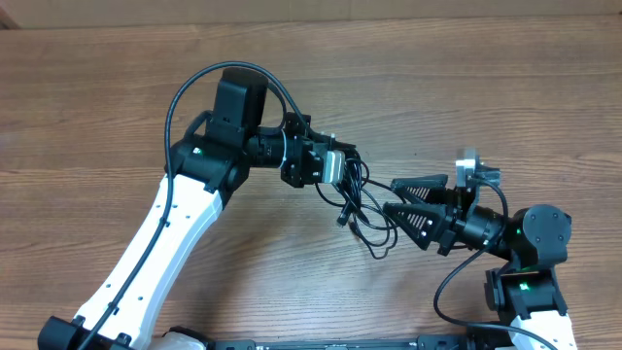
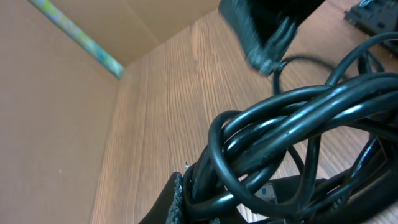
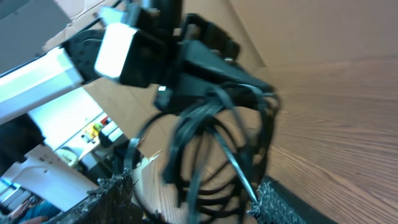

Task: Untangle cables
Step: 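Move the right gripper to the hanging cable loops below the left gripper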

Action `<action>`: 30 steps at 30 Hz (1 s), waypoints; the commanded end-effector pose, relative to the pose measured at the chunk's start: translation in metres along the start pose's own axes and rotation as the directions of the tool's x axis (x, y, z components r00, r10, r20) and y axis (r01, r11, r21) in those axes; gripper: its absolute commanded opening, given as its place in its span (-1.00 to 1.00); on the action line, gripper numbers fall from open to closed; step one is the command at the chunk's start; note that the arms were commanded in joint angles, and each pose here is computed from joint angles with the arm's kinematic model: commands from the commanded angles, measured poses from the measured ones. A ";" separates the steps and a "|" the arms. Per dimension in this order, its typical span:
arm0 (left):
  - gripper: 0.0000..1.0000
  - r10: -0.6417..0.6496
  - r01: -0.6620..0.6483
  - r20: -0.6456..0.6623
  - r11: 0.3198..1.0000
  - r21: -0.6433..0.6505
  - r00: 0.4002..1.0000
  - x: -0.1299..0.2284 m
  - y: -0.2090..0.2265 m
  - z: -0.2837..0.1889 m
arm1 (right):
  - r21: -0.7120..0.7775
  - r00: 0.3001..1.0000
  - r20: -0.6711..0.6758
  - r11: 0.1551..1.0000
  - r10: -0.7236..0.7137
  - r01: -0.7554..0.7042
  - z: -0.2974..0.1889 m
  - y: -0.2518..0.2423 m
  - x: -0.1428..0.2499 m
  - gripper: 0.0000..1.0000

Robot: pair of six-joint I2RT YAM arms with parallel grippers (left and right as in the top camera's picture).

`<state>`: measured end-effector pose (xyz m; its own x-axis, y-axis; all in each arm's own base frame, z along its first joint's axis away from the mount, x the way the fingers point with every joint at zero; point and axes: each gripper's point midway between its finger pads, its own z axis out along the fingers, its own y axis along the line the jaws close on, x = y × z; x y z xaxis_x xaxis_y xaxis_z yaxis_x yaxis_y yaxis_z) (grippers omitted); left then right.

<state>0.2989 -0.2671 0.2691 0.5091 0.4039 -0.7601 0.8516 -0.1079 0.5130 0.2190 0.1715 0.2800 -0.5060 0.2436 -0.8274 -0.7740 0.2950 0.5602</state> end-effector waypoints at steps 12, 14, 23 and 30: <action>-0.91 0.064 -0.064 -0.101 0.998 0.012 0.993 0.003 -0.002 0.038 | -0.044 0.999 0.003 0.998 -0.041 0.041 0.006 0.015 -0.006 0.29; -0.92 0.054 -0.055 -0.106 0.998 -0.006 0.993 0.000 0.001 0.042 | -0.044 0.999 0.003 0.998 -0.041 0.041 0.006 0.015 -0.006 0.29; -0.91 -0.095 0.082 -0.105 0.989 -0.123 0.990 -0.005 0.024 0.044 | -0.042 0.999 0.001 0.998 -0.036 0.036 0.006 0.014 -0.005 0.29; -0.91 -0.156 0.143 -0.073 0.977 -0.157 0.985 -0.011 0.032 0.044 | -0.041 0.999 -0.001 0.999 -0.032 0.032 0.006 0.014 -0.005 0.29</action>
<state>0.3266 -0.3093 0.2653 0.4197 0.5108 -0.7503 0.8576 0.0476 0.5121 0.2137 0.1789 0.2840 -0.4924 0.2329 -0.8387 -0.7952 0.2714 0.5422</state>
